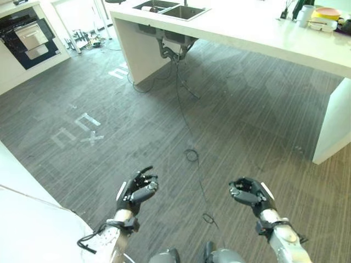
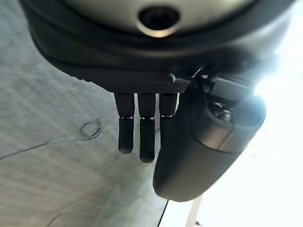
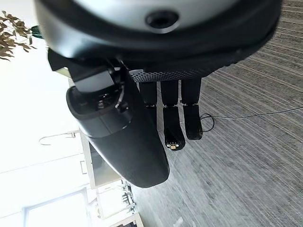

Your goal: Place the dishes in the dishwasher.

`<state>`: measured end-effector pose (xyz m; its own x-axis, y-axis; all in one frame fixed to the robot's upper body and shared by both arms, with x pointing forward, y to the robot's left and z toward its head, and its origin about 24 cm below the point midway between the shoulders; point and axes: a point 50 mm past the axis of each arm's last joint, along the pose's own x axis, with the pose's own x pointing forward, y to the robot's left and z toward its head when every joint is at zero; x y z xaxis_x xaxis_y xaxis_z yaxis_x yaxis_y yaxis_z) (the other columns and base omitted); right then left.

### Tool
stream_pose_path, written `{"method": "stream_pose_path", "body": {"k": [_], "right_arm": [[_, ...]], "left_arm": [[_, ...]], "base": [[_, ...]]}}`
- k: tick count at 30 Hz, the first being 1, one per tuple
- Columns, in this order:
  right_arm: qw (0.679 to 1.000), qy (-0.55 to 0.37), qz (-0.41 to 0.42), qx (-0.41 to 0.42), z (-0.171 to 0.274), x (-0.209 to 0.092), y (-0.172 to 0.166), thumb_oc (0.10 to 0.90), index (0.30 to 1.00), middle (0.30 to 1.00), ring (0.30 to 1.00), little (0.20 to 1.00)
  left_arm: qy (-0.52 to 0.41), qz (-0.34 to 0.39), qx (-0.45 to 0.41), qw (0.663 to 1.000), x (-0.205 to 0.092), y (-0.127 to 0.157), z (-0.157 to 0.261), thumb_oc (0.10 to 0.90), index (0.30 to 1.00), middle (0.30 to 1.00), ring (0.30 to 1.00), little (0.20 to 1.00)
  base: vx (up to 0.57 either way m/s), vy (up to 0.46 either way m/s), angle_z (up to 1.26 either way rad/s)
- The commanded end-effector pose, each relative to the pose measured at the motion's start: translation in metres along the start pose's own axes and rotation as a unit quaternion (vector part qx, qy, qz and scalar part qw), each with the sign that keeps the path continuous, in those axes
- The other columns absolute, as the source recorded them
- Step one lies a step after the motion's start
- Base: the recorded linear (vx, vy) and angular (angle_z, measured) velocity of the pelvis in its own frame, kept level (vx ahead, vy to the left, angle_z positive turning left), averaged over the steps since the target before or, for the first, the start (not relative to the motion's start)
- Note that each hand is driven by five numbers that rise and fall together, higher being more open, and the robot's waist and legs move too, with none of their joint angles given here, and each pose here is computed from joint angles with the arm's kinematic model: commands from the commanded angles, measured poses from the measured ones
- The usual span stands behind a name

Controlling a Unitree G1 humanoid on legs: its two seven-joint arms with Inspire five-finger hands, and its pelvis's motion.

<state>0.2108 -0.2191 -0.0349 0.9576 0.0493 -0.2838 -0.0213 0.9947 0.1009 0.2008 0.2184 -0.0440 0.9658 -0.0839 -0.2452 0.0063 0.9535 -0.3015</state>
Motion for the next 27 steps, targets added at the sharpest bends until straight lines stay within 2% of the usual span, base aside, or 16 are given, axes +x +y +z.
{"method": "stream_pose_path", "body": {"k": [1,18,24,27], "right_arm": [[0.995,-0.098,0.017,0.007,0.038,0.011,0.0,0.8,0.9,0.9,0.9,0.9],[0.997,-0.067,0.034,-0.015,0.029,0.013,0.001,0.8,0.9,0.9,0.9,0.9],[0.997,-0.064,0.034,-0.009,0.024,0.01,0.001,0.8,0.9,0.9,0.9,0.9],[0.999,-0.033,0.025,0.004,0.012,0.009,-0.001,0.8,0.9,0.9,0.9,0.9]], "left_arm": [[-0.058,-0.044,0.024,0.997,0.009,-0.006,0.03,0.8,0.9,0.9,0.9,0.9],[-0.028,-0.047,-0.034,0.998,0.01,-0.01,0.007,0.8,0.9,0.9,0.9,0.9],[0.006,-0.022,-0.026,0.999,0.005,-0.004,-0.004,0.8,0.9,0.9,0.9,0.9],[0.061,0.017,0.033,0.997,0.0,0.005,-0.02,0.8,0.9,0.9,0.9,0.9]], "base": [[-0.01,-0.058,0.0],[0.03,-0.137,0.09],[0.06,-0.094,0.05],[0.18,0.032,0.26]]}}
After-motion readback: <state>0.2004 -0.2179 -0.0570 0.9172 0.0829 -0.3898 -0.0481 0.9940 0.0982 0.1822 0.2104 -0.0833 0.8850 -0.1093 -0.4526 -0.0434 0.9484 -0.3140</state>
